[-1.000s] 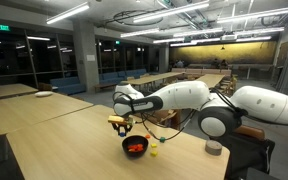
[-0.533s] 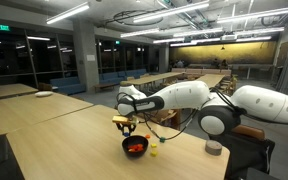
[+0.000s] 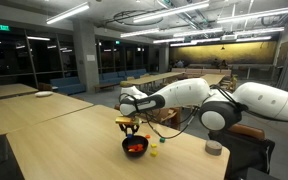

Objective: Place the three rings inside the black bowl.

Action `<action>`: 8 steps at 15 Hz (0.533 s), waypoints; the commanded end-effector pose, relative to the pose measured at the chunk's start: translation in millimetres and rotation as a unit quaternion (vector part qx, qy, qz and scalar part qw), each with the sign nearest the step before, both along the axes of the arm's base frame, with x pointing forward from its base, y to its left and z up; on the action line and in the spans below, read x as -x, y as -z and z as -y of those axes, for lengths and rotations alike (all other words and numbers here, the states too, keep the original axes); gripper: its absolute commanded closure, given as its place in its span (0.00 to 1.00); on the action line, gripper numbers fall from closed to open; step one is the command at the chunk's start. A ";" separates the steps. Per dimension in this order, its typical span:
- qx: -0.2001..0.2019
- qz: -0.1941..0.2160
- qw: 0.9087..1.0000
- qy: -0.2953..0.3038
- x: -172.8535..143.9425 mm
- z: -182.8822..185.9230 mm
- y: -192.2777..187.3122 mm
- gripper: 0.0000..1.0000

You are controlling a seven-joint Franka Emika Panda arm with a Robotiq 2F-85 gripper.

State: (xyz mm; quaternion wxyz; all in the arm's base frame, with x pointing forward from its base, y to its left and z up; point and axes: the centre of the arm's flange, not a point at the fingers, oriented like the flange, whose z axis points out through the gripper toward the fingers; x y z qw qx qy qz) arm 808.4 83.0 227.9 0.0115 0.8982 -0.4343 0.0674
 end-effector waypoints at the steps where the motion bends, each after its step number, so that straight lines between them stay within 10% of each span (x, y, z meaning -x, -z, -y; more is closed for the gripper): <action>1: -0.007 -0.014 1.000 -0.015 60.6 8.6 -20.7 0.82; 8: -0.009 -0.058 0.998 -0.008 77.5 21.7 -1.6 0.82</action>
